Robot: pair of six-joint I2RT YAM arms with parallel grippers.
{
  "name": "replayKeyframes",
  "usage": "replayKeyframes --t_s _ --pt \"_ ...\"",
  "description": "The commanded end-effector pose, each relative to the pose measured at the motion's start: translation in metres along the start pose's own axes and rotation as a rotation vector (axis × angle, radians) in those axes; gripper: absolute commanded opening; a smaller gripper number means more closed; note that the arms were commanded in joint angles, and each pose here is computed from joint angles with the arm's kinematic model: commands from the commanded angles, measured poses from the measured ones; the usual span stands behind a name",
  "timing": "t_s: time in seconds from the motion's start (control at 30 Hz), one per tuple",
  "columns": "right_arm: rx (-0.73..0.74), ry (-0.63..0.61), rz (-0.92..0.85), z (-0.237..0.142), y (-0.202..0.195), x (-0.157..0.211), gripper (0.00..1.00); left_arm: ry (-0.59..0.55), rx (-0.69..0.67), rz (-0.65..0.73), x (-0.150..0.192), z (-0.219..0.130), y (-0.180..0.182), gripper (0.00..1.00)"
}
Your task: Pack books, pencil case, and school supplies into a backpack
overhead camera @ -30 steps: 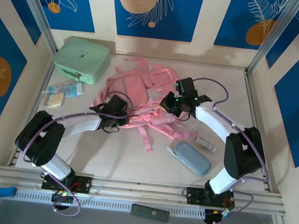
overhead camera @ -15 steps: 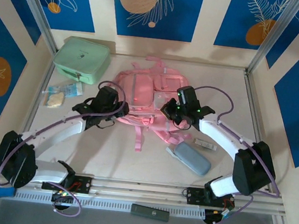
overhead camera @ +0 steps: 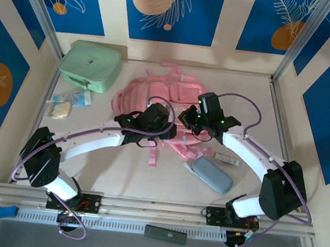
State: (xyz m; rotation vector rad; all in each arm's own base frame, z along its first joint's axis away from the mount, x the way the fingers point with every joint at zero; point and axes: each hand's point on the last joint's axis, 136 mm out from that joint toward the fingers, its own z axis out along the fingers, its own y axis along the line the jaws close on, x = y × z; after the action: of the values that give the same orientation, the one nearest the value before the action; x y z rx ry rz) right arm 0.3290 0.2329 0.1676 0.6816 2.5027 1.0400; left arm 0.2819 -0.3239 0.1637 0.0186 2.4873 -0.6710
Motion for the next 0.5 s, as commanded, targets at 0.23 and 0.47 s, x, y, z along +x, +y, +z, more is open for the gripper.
replayKeyframes --t_s 0.23,0.47 --pt "0.163 0.091 0.136 0.036 -0.041 0.014 0.45 -0.044 -0.175 -0.03 0.0 0.001 0.053 0.46" --pt "0.231 0.109 0.196 0.065 -0.044 0.008 0.5 -0.026 -0.187 -0.045 0.006 0.005 0.065 0.46"
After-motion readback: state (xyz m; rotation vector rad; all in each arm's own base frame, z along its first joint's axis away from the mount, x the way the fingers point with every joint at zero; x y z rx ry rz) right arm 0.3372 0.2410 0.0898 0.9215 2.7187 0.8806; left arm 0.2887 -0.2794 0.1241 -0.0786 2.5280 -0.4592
